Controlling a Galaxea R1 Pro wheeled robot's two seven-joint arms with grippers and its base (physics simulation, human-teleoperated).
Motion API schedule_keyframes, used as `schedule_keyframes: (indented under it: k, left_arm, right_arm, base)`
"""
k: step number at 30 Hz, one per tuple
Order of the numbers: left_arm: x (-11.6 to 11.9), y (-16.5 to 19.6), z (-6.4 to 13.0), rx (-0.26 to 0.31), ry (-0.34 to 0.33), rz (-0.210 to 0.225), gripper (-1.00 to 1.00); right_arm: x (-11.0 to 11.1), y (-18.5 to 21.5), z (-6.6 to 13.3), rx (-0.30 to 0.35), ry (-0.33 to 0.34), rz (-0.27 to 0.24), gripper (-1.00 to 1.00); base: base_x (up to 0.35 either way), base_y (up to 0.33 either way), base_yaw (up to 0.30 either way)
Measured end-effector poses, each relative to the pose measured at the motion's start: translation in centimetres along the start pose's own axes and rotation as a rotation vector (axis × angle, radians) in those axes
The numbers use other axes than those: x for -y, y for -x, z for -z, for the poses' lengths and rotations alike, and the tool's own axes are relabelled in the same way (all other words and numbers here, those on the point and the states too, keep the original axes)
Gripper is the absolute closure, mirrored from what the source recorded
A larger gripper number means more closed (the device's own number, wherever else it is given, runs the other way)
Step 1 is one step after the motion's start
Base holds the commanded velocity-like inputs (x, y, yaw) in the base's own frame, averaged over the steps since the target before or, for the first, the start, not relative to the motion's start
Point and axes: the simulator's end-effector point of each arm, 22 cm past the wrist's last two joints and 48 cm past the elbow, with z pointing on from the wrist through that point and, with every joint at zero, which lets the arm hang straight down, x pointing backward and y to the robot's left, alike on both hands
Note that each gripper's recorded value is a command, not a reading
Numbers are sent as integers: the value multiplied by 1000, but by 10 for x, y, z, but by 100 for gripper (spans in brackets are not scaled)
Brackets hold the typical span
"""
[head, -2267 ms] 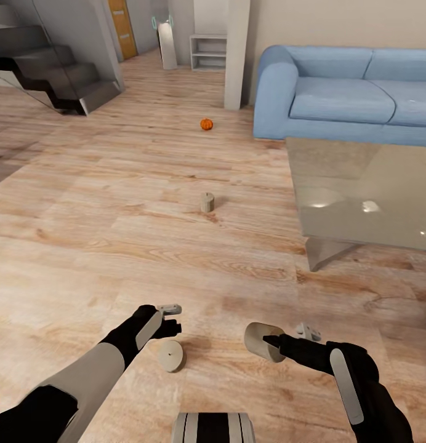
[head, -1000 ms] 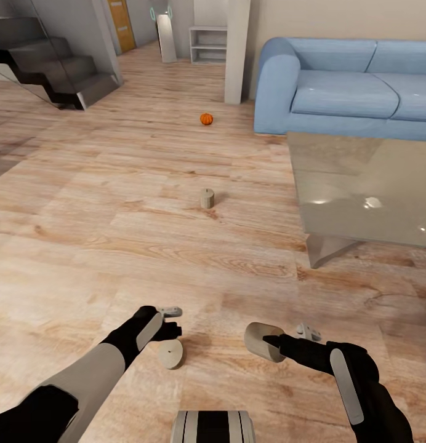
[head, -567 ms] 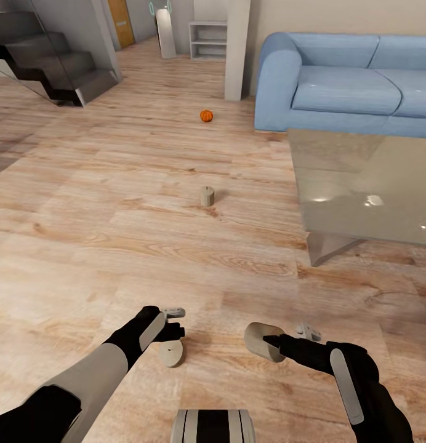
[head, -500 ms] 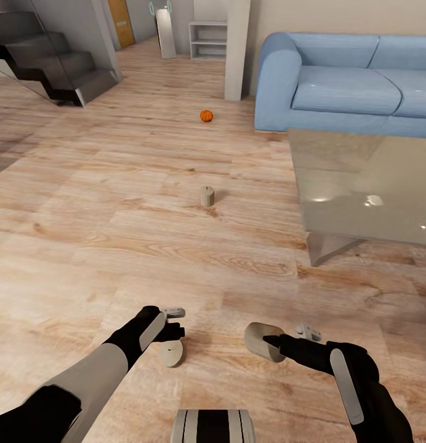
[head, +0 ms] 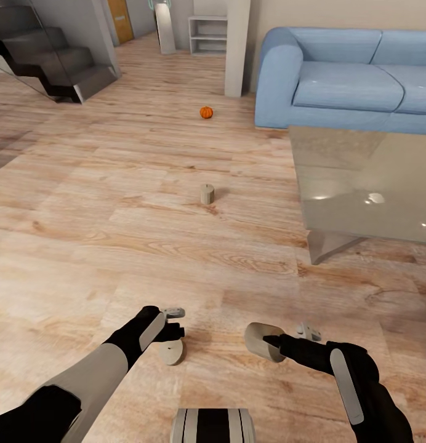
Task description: Place each of the two pumpkins and all three candles from the living room inside a cabinet in the living room (use any cabinet), then make sure every cabinet is closed, and position the cauldron so it is next to a table in the living room.
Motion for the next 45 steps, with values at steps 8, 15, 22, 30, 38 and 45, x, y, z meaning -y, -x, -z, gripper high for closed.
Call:
schedule_keyframes:
  k: [8,15,22,30,38,45]
  left_arm:
    - [0,0,0,1,1,-1,-100]
    - [0,1,0,2,0,-1,-100]
    - [-1,-5,-8,-14,1,1,-100]
    - [0,-4,-8,-13,0,0,-100]
    - [-1,-9,-14,-27,0,1,-100]
    - [-1,-17,-24,-47,1,3,-100]
  right_arm:
    - [-36,4,7,12,172,-12,100]
    - [-49,-14,38,-25,387,11,100]
    - [-45,-18,39,-37,410,-1,100]
    - [-45,-18,39,-37,412,-2,100]
    - [-41,-21,35,-47,404,-8,100]
    - [-34,-26,28,-62,392,-18,100]
  base:
    - [0,0,0]
    - [0,0,0]
    - [0,0,0]
    - [0,0,0]
    - [0,0,0]
    - [0,0,0]
